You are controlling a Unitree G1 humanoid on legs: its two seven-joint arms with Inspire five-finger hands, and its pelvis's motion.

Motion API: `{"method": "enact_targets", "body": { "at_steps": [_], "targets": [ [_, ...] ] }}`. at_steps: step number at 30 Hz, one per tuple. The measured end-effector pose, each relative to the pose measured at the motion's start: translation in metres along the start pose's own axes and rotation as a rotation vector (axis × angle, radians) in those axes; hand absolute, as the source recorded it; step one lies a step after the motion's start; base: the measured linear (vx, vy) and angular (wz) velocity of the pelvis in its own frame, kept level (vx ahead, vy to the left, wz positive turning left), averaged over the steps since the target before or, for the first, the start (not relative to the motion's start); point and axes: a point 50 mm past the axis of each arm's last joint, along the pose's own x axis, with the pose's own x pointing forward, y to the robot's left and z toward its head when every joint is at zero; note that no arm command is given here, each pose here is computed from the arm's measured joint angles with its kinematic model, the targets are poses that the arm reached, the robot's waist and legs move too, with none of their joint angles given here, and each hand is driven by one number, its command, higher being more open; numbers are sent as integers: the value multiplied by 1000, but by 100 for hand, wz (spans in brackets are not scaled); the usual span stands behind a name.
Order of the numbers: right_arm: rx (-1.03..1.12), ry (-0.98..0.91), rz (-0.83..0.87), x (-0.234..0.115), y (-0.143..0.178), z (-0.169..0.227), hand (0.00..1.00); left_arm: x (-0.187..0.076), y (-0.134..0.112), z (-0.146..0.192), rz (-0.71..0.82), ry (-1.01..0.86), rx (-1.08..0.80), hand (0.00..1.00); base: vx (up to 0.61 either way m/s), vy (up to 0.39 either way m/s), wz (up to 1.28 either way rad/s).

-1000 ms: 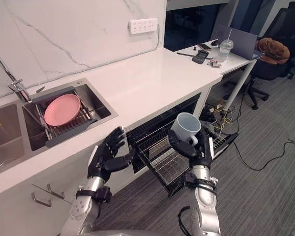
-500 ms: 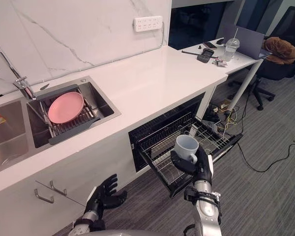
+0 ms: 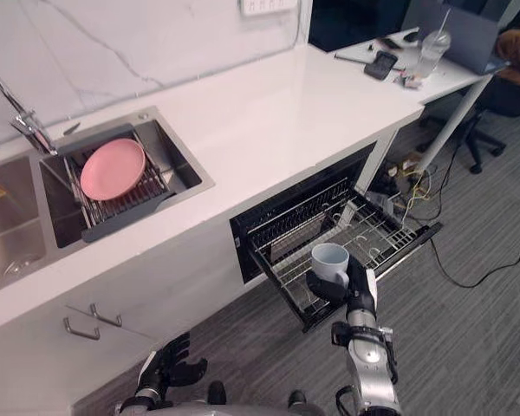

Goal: Walk over to the sink, pick up the cup, carry it to the dishwasher, place the cup inside the dishwasher, then close the dishwasher door

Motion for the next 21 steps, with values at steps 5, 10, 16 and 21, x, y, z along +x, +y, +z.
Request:
{"method": "enact_targets", "body": {
  "at_steps": [5, 10, 16, 21],
  "targets": [
    [-40, -124, -25, 32, -4, 40, 30, 10, -2, 20, 0, -62, 5, 90, -67, 4, 14],
    [-52, -253, -52, 56, -2, 86, 30, 16, -8, 41, -6, -141, -8, 90, -125, 7, 1],
    [-46, -356, -55, 68, 6, 126, 30, 18, -13, 54, 18, -190, -78, 90, -103, 7, 2],
    [-33, -412, -71, 74, 9, 150, 30, 21, -16, 62, 16, -215, -110, 90, -8, 3, 2]
  ]
}}
